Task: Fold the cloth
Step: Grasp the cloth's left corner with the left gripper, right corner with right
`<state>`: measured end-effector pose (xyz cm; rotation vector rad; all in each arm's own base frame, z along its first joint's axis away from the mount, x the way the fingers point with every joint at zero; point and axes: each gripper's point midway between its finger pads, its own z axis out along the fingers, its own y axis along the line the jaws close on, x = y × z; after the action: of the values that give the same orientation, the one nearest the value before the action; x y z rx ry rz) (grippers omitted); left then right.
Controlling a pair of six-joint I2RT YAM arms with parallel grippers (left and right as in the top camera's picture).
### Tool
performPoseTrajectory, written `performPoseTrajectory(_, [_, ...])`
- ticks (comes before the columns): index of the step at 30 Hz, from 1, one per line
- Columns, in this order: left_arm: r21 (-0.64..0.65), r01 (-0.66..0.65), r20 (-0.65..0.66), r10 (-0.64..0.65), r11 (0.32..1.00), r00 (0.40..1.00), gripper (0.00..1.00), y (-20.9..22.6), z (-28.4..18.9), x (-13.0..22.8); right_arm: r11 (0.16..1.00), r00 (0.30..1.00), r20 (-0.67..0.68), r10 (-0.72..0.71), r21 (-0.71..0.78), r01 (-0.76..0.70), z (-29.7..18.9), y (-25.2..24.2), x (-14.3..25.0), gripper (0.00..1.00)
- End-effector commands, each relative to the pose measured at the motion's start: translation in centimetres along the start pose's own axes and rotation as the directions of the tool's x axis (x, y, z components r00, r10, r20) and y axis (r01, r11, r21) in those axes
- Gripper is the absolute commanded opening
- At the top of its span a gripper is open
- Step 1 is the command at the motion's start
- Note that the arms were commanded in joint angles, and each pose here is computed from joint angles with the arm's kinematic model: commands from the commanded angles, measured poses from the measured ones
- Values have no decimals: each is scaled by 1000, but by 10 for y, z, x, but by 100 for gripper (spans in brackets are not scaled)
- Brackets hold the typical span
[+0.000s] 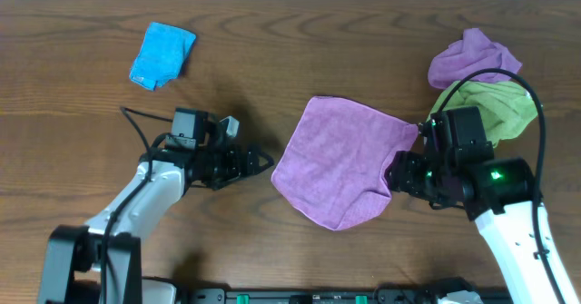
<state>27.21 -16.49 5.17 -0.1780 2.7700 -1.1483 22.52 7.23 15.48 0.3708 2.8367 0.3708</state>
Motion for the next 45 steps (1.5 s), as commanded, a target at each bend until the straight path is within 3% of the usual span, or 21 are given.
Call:
performPoseTrajectory(1, [33,-16,-20,16,999,1000,95,-9,9,-1,1000,1000,5,3,-21,-3,-4,4,0,62])
performPoseTrajectory(10, [57,-63,-56,66,996,996,95,-22,40,6,1000,1000,2,3,-22,-3,-4,4,0,61])
performPoseTrajectory(19, [36,-28,-115,32,999,993,95,-16,58,19,999,1000,-5,3,-36,-3,-4,7,2,61])
performPoseTrajectory(21, [39,-29,-120,34,999,992,99,-17,61,21,999,1000,-5,3,-36,-3,-4,7,2,61])
performPoseTrajectory(26, [44,-33,-124,38,998,992,80,-21,65,23,999,1000,-9,3,-34,-4,-4,6,2,62])
performPoseTrajectory(30, [47,-40,-127,45,998,991,59,-22,66,24,999,1000,-15,5,-31,-5,-4,6,4,62])
performPoseTrajectory(31, [47,-39,-127,45,998,991,52,-22,66,24,1000,1000,-18,5,-30,-6,-4,5,4,62])
performPoseTrajectory(33, [47,-39,-127,45,998,991,21,-22,66,24,1000,1000,-26,6,-24,-7,-3,4,7,63])
performPoseTrajectory(35, [51,-39,-130,45,998,990,6,-23,65,25,1000,999,-33,9,-13,-9,0,1,9,63])
performPoseTrajectory(45, [174,-92,-171,122,980,978,6,-45,58,34,991,978,-171,122,72,-111,49,-24,43,67])
